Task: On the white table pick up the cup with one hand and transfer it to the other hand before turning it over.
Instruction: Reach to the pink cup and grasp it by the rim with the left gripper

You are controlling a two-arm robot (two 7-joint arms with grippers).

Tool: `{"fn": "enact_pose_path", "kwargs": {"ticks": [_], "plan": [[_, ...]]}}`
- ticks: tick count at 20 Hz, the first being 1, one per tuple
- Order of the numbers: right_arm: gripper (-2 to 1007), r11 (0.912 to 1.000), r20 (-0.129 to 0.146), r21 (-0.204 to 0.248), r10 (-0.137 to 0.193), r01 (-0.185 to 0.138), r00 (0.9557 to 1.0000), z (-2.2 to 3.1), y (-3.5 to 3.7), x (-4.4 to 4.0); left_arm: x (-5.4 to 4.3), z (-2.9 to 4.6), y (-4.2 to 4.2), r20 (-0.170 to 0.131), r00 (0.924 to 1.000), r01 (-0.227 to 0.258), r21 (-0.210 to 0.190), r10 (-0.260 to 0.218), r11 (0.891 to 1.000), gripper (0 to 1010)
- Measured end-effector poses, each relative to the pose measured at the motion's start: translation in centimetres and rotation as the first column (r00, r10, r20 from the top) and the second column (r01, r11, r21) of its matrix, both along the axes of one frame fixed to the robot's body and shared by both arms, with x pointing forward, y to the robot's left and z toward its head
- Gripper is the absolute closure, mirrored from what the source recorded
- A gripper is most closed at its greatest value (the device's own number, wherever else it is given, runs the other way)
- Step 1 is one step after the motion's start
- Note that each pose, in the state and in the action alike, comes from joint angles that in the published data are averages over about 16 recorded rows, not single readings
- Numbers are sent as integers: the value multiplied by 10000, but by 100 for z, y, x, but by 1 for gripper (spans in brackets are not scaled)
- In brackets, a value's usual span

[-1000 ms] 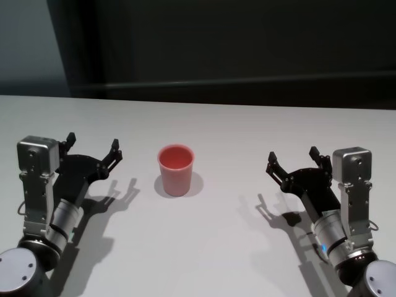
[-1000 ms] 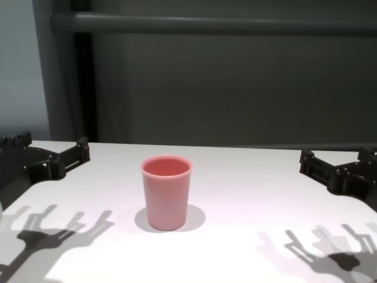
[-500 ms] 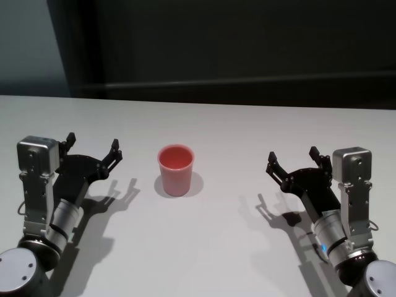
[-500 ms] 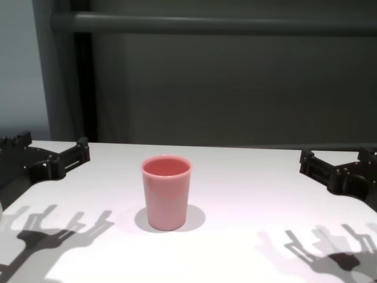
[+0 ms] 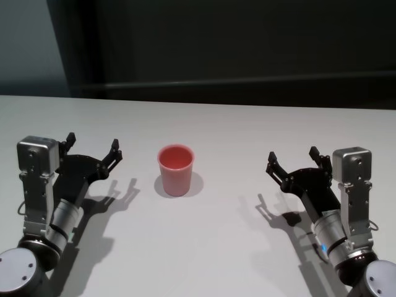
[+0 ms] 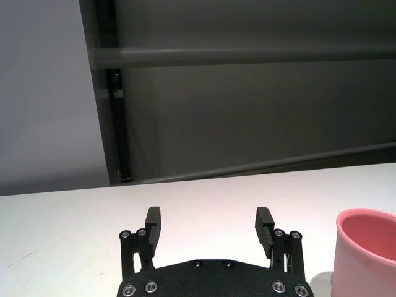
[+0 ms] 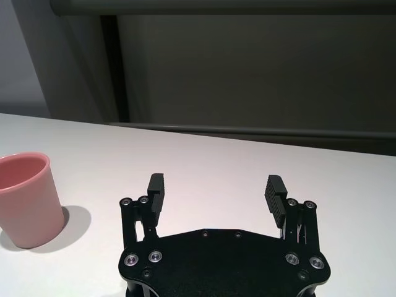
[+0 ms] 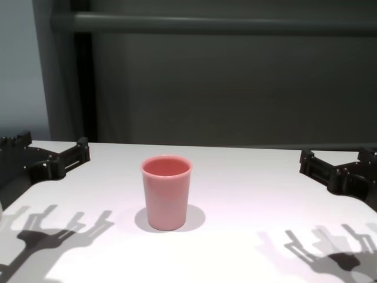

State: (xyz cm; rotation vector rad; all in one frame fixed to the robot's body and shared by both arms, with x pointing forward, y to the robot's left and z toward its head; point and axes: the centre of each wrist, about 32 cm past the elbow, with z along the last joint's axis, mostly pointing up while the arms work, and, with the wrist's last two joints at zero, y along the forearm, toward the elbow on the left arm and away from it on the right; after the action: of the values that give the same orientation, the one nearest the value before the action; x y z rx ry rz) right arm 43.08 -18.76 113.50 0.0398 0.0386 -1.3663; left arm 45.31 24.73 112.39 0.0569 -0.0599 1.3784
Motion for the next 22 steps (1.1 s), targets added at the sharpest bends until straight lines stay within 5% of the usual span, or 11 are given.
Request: {"fn": "enact_pose_path", "kwargs": {"ticks": [22], "plan": [[3,10000,0,0,0,0,10000,0,0,0,0,0,0,0,10000,0,0,0,10000,7]]}}
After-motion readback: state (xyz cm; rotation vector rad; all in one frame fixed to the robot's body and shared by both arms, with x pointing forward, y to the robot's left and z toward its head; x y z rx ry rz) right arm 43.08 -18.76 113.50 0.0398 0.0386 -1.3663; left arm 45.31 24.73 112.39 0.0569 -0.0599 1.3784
